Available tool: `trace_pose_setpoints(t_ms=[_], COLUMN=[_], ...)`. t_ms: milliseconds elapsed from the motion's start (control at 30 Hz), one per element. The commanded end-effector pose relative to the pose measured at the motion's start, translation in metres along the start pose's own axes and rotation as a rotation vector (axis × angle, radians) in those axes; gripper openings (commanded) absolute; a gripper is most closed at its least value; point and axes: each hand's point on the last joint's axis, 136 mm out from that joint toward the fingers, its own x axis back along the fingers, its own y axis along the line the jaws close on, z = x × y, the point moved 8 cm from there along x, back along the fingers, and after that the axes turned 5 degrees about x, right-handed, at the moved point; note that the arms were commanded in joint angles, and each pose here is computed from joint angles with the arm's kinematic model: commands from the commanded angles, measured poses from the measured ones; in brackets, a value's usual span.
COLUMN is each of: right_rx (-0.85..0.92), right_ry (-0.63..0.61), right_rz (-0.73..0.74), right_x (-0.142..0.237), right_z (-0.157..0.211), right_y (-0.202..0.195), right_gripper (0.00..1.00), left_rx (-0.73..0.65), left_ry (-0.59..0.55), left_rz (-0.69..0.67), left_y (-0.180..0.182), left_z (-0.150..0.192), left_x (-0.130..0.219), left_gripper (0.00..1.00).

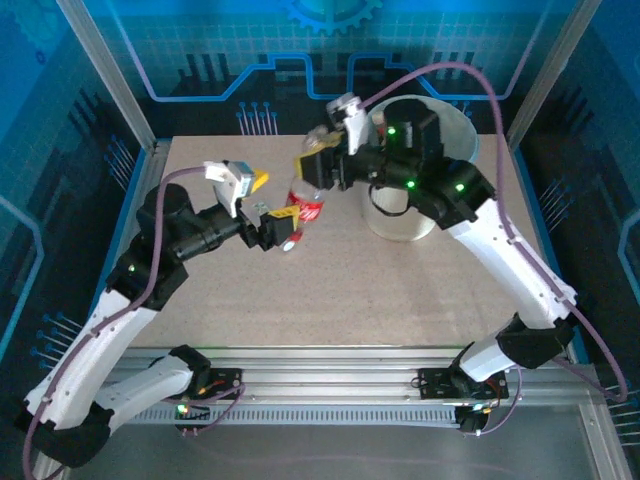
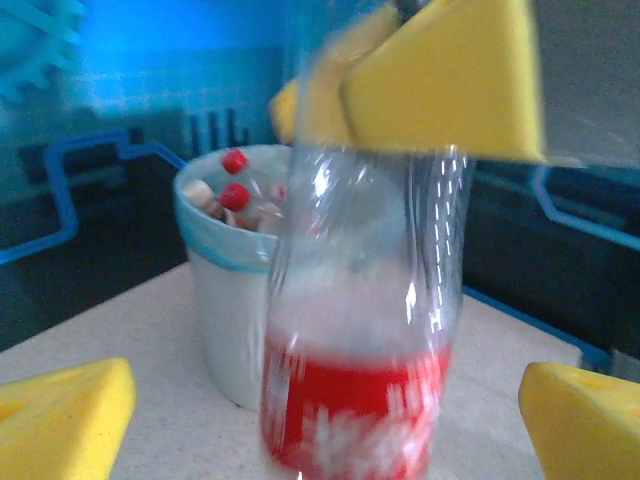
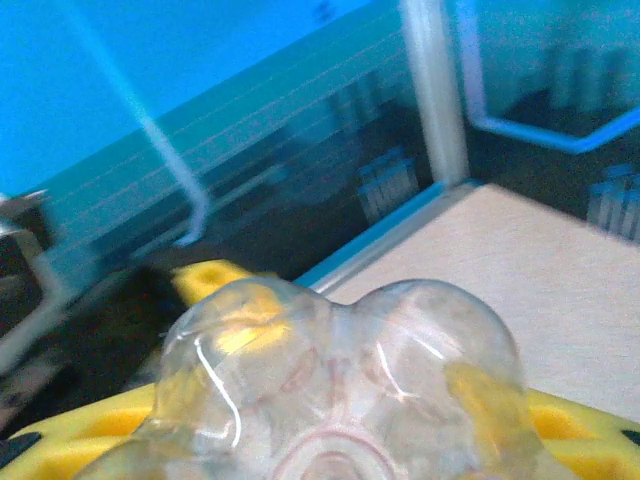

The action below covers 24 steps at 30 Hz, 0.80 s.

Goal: Put the plastic bottles in the bin

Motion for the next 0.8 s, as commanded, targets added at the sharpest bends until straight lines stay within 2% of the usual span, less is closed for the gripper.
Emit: trace_pose_setpoints(t_ms=[0,67,167,233,467,667,767], right_rx=[0.109,0.179,0.277,0.315,0.283,0.207,0.232], right_ry=[-0.112,-0.135,-0.129,-0.1,0.019,0.157,0.145], right_rz=[0.409,0.634,0.939,1.077,1.262,1.353,1.383], right_x=[0.057,0.073,0.09,0.093,0.08,0.057,0.05], right_z=[-0.03,-0.04,-0.051,-0.054,-0.033,0.011,0.016], right_y=[-0.028,-0.044,-0.066,-0.081,-0.144,-0.202,-0.203], right_gripper=[0.47,0.44,0.46,0.47,0.47,0.65,0.83], left_rx=[-0.015,-0.028,-0.037,-0.036,-0.036,-0.04,-0.036], left_ry=[-0.161,-0.177,-0.181,-0.176,-0.161,-0.146,-0.131], left_rz=[-0.107,-0.125,-0.151,-0.167,-0.206,-0.224,-0.24], left_y=[0.003,0.003,0.005,0.006,0.011,0.014,0.016], left_z=[-0.02,-0.021,-0.02,-0.017,-0.009,-0.004,0.0], left_x=[0.016,0.021,0.024,0.025,0.025,0.023,0.023], left_gripper=[0.99,0.99,0.99,0.99,0.99,0.99,0.99])
